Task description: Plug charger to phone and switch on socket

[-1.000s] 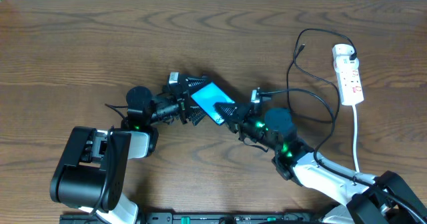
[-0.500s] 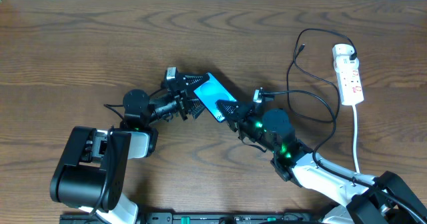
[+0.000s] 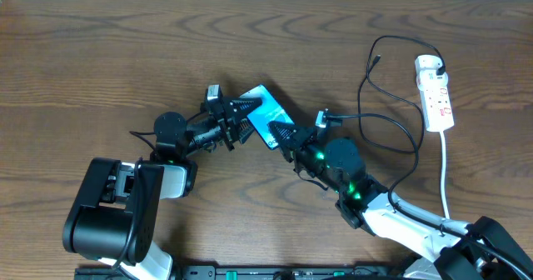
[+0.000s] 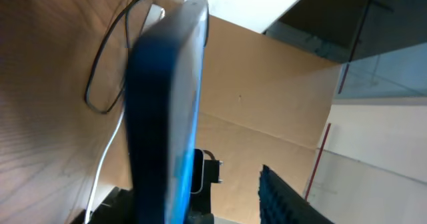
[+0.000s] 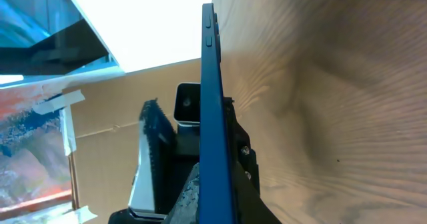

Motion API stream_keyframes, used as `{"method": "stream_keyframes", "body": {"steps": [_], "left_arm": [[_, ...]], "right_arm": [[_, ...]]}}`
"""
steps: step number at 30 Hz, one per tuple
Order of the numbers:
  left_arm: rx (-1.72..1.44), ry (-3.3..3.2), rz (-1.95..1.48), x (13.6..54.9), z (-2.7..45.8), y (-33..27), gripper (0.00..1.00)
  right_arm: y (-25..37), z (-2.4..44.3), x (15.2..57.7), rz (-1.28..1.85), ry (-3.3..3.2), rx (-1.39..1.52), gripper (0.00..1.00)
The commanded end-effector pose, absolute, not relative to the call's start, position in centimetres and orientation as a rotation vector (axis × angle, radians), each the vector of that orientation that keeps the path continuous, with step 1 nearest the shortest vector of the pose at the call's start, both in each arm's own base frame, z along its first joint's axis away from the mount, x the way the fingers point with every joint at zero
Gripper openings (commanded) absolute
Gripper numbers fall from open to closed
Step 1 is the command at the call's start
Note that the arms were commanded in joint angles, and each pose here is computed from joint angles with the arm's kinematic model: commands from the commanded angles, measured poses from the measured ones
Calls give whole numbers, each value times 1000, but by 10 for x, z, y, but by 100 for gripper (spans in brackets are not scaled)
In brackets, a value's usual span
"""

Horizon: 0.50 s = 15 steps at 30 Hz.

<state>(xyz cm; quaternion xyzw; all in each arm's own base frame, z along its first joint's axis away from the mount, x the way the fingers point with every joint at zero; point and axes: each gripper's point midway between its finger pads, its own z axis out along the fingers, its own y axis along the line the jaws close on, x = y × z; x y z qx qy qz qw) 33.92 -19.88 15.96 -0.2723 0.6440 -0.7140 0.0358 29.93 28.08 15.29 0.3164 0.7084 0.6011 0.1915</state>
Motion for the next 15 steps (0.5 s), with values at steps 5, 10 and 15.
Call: {"method": "stream_keyframes", "body": {"steps": [5,10,15], "left_arm": [[-810,1906,-2162,349,169,-195,38],[-805,1896,-2150,350,169,-194,24],[-805,1896,-2149,350,169,-194,8]], "right_arm": [[298,148,280,1733,2057,885,1],[302,150,277,1764,2059,903,1],[308,154,270,1815,2076,886,1]]}}
